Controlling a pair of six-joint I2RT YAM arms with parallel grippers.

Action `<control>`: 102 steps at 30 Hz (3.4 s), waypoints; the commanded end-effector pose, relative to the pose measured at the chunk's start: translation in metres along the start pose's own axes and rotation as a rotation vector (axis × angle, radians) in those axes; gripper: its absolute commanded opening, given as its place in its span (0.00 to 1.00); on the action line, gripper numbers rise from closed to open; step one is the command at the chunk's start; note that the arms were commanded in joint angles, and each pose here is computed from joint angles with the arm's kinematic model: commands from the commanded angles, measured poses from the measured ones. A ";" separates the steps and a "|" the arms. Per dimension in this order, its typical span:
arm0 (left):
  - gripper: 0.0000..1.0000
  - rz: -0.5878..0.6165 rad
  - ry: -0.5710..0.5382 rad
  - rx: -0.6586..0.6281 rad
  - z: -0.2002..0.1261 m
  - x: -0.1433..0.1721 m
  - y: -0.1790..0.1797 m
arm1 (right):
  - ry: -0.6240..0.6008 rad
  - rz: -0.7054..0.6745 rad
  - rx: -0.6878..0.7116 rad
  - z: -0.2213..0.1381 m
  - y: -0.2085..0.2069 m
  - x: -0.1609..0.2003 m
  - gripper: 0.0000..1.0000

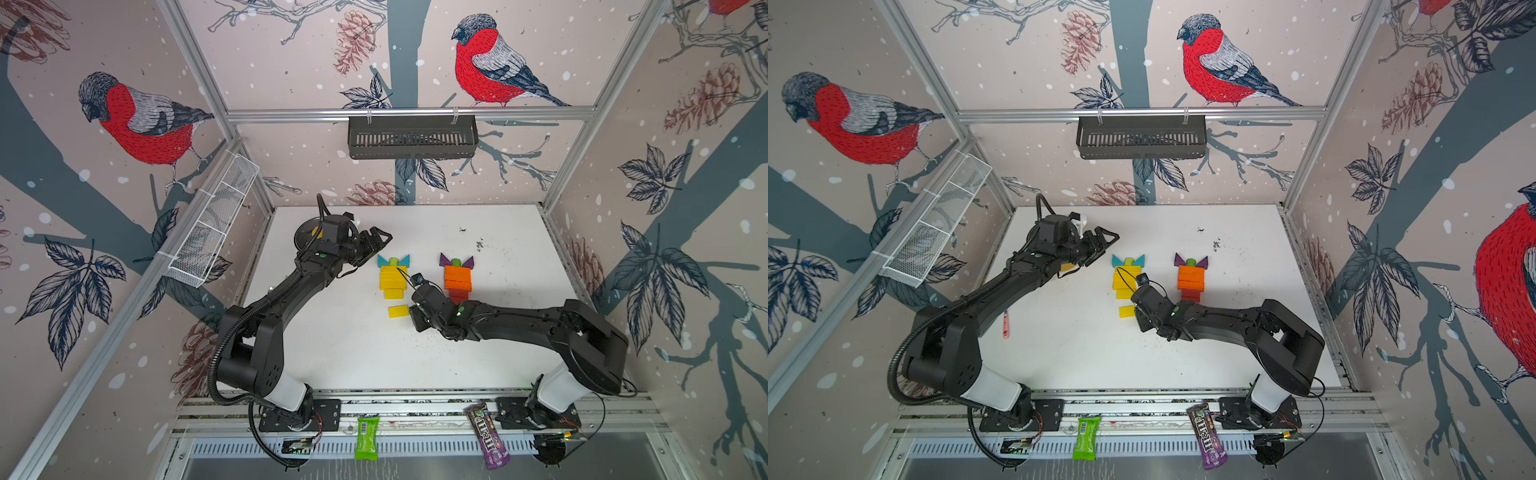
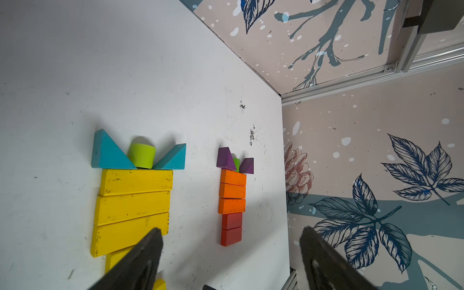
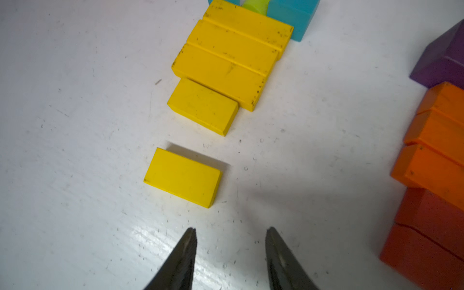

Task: Assemble a carrot with building blocks
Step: Assemble the building block at the center of the board.

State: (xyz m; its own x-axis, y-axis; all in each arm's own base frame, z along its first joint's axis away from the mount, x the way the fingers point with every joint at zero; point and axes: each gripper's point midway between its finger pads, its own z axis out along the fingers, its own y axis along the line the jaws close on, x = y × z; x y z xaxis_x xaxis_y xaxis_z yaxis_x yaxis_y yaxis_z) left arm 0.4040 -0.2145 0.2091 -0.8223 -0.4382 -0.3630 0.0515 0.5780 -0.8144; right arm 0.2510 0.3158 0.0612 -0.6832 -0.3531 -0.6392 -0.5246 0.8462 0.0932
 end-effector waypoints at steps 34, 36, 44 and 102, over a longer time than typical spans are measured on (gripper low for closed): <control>0.87 0.032 -0.035 -0.012 -0.006 -0.006 -0.003 | 0.057 -0.113 0.008 0.052 0.026 0.001 0.53; 0.87 0.030 -0.034 -0.016 -0.006 -0.006 -0.002 | 0.054 -0.112 -0.001 0.052 0.029 0.000 0.53; 0.87 0.027 -0.031 -0.014 -0.005 -0.006 -0.002 | 0.040 -0.104 -0.004 0.054 0.036 -0.003 0.49; 0.87 0.021 -0.027 -0.011 -0.003 -0.004 -0.001 | 0.085 -0.144 0.075 0.044 0.016 -0.006 0.53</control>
State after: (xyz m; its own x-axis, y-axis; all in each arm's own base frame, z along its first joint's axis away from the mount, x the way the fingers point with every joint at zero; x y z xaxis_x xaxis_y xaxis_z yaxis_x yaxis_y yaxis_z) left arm 0.4065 -0.2091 0.2115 -0.8025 -0.4542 -0.3868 0.0484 0.5967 -0.8010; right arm 0.2729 0.3525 0.0334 -0.6490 -0.4750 -0.5943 -0.5606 0.8267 -0.0486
